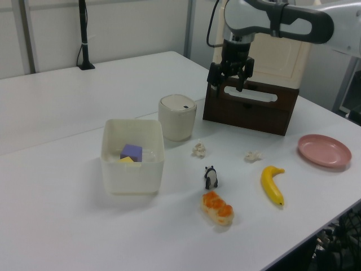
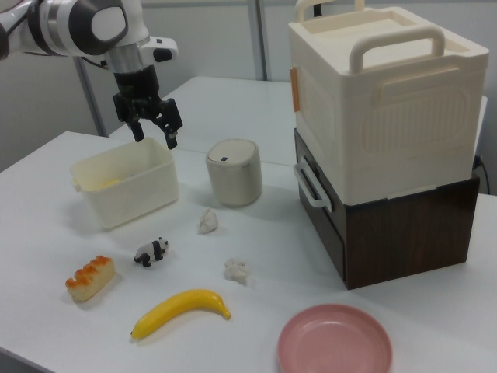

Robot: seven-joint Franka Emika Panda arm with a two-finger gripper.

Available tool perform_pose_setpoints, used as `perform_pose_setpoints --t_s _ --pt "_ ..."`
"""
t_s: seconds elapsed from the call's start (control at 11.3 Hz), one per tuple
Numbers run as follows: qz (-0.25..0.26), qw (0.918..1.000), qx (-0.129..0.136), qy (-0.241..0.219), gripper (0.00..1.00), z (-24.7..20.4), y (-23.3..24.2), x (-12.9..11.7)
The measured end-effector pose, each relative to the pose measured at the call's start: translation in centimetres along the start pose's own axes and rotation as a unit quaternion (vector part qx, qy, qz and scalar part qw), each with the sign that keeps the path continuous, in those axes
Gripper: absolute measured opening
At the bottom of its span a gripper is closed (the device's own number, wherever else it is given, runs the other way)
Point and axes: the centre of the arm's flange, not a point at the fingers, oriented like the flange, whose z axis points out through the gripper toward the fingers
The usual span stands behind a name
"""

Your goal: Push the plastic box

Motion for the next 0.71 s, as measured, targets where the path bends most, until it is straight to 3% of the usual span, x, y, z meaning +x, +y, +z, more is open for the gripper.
perform_pose_setpoints --t_s 0.27,0.71 --pt "0.025 0.9996 0.015 0.002 1.00 -0.4 1.6 0.0" --pt "0.044 0.9989 0.016 0.002 1.00 -0.4 1.8 0.0"
